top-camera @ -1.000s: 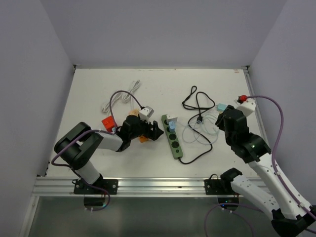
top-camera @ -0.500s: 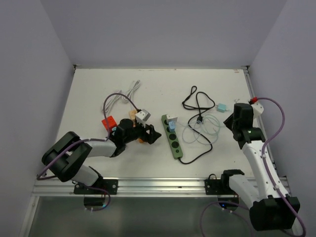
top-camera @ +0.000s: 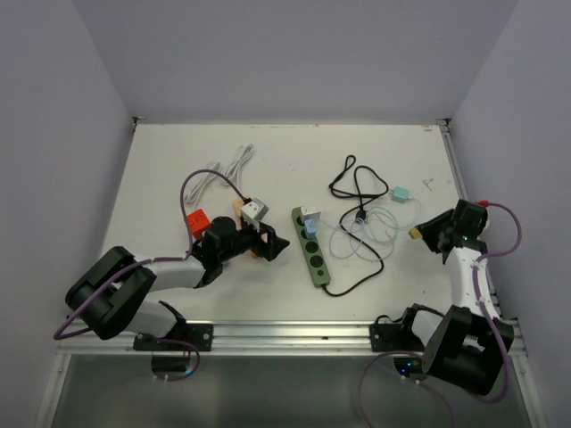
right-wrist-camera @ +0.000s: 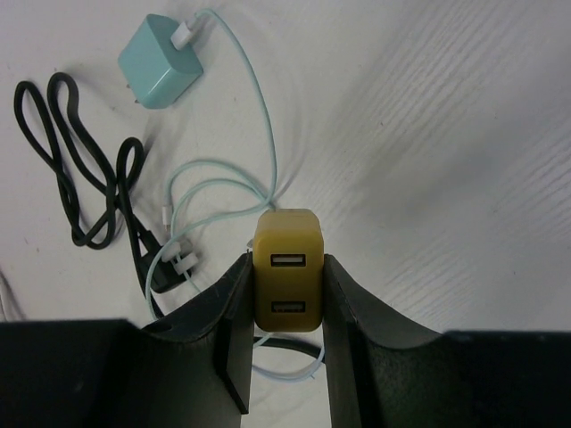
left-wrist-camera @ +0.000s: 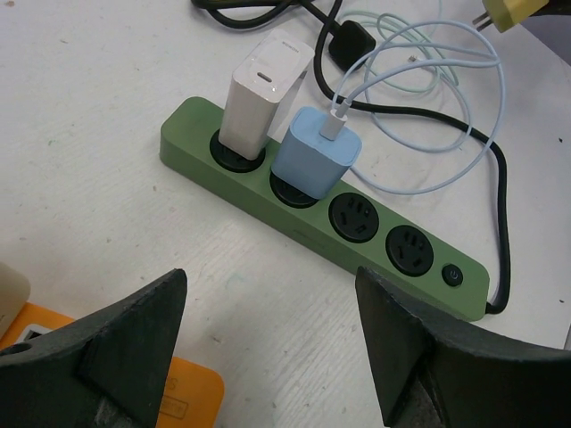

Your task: Pull the plug off the socket

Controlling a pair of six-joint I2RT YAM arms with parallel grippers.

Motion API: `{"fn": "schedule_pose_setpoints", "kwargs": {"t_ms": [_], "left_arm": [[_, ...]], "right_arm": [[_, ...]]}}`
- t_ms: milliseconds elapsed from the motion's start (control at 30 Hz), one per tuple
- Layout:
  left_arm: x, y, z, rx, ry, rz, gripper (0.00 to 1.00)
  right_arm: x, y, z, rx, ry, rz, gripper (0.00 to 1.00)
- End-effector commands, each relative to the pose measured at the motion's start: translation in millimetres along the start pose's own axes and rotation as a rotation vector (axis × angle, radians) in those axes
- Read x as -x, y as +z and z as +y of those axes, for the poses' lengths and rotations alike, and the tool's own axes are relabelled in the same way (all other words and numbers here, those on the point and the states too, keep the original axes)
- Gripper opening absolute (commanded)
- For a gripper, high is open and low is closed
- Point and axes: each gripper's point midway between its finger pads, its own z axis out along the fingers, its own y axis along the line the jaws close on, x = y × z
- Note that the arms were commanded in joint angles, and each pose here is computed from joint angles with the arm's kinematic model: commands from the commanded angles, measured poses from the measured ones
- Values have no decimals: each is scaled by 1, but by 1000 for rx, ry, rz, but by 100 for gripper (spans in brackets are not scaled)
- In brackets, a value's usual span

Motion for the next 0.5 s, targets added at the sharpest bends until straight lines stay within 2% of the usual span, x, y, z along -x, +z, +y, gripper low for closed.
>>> {"fn": "schedule_pose_setpoints", "kwargs": {"t_ms": [0,133,300,467], "left_arm": [[15,-1,-1,4,57,-59,81],[15,-2,4,31,62,-57,81],[16,-1,6,43,68,-55,81],[16,-2,9,58,70,-52,81]], "right_arm": [[11,6,11,44,-11,-24,13],[14,9,-7,-24,-52,-66,18],[-3,23,-16,-30,-69,4,22],[-11,31,-16,-17,-76,45,39]]}}
